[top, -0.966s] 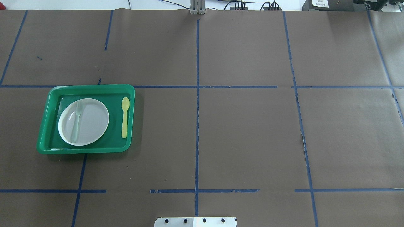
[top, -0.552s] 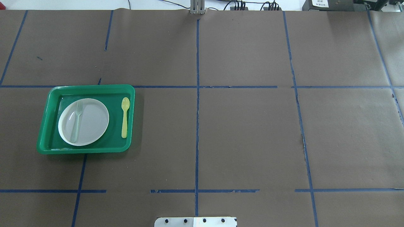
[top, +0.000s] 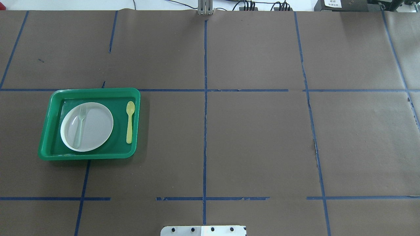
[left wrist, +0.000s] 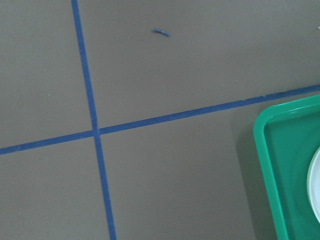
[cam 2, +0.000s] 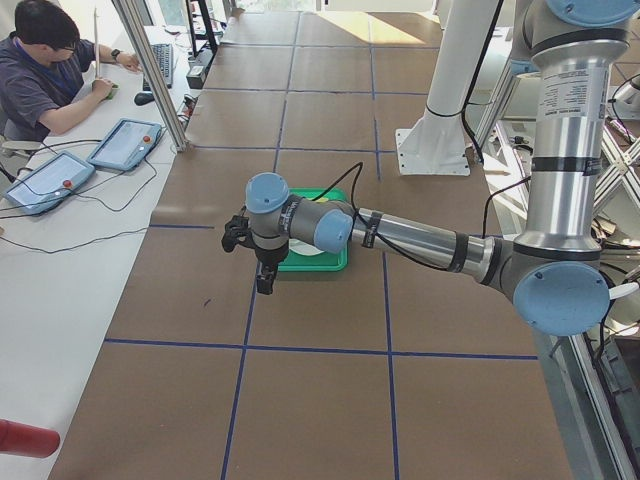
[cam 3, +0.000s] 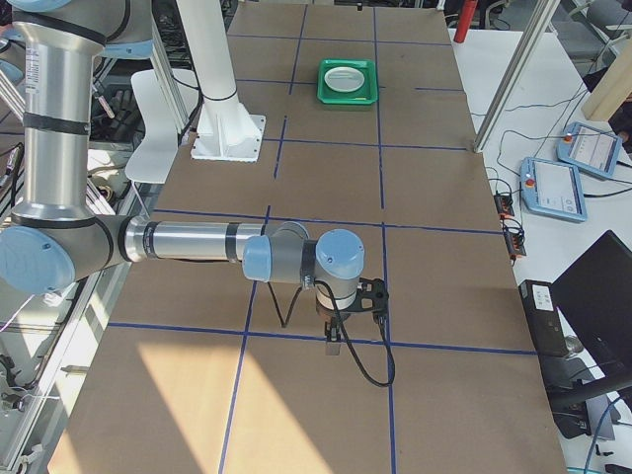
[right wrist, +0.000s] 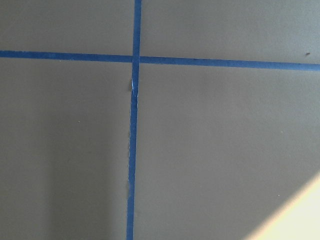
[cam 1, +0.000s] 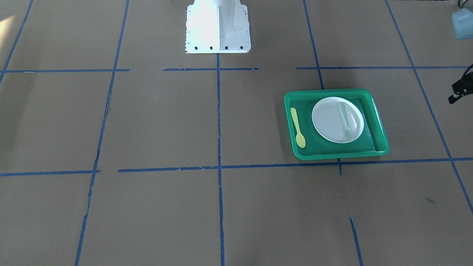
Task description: Place fork
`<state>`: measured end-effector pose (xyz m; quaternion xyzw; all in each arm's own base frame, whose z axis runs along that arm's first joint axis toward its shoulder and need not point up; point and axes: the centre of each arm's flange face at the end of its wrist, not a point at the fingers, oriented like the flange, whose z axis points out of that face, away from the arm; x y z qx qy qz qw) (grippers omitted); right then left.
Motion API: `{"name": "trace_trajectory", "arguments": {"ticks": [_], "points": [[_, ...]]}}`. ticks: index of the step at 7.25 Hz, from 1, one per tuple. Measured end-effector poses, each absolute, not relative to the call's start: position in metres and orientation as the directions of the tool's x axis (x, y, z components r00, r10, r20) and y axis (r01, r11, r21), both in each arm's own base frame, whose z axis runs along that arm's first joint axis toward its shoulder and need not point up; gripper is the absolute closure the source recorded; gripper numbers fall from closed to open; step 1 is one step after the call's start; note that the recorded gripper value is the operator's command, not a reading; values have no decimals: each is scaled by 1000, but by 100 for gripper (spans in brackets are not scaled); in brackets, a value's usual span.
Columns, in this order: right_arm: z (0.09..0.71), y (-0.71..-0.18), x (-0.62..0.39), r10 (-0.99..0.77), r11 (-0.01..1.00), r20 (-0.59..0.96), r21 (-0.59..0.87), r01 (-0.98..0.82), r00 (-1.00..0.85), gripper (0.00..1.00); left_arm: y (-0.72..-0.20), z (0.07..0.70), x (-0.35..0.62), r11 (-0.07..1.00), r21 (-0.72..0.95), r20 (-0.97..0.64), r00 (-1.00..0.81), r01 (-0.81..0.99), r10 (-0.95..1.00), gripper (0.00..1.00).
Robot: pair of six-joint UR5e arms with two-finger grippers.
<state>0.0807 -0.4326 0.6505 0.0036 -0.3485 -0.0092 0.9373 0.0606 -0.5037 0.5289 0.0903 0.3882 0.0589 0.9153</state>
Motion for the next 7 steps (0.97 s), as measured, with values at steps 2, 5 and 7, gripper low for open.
{"name": "trace_trajectory", "arguments": {"ticks": [2,5,7], "points": [[650,-433,81,-20,1000,653,13,15,757,0,-497,503,132,976,212,-734,667,47,128,0],[651,-433,81,-20,1000,653,13,15,757,0,-480,482,231,985,135,-752,658,111,29,2],[650,-433,81,-20,1000,653,13,15,757,0,-461,484,284,984,112,-770,638,138,-2,8]]}}
